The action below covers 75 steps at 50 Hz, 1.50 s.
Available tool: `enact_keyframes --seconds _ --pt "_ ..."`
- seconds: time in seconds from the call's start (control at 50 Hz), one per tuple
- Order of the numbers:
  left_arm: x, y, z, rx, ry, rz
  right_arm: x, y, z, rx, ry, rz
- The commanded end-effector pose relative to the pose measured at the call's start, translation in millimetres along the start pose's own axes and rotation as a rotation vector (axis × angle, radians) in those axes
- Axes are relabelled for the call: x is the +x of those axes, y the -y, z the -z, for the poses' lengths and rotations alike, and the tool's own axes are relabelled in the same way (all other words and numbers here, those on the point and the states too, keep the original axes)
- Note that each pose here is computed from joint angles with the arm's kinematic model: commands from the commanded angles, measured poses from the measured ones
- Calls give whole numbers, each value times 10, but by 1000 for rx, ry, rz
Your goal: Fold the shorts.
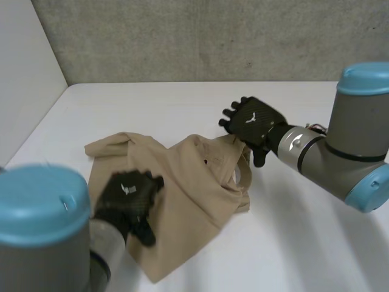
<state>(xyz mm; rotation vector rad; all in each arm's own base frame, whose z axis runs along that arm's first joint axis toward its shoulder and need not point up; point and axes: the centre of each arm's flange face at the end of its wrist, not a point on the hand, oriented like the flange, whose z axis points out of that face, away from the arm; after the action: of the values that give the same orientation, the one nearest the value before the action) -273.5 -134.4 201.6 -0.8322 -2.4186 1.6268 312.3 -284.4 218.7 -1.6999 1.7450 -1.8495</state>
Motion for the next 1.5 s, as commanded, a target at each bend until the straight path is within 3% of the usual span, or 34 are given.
enact_keyframes --seconds 0.02,0.22,0.58,0.84,1.0,1.1,1.3,1.4,1.5 --pt "165 -351 119 -45 -60 -35 -153 -138 -115 19 37 2" --pt "248 -497 104 6 -77 -44 -294 -371 -265 -6 45 -6" --pt "329 -713 -42 -32 -64 -125 -324 -421 -249 -41 45 -39" --pt "318 -701 -175 58 21 -294 -256 -396 -162 -72 10 -41" --pt "263 -307 -59 207 48 -244 -170 -260 28 -130 18 -59" --pt "135 176 116 365 95 -189 -38 -47 219 -137 13 -95" --pt "-405 1217 699 712 274 -51 715 897 942 75 -243 -240" --pt "-584 1646 1114 895 312 14 1002 1163 1334 118 -334 -252" --pt "-684 1840 1172 953 347 32 1096 1276 1473 124 -353 -246"
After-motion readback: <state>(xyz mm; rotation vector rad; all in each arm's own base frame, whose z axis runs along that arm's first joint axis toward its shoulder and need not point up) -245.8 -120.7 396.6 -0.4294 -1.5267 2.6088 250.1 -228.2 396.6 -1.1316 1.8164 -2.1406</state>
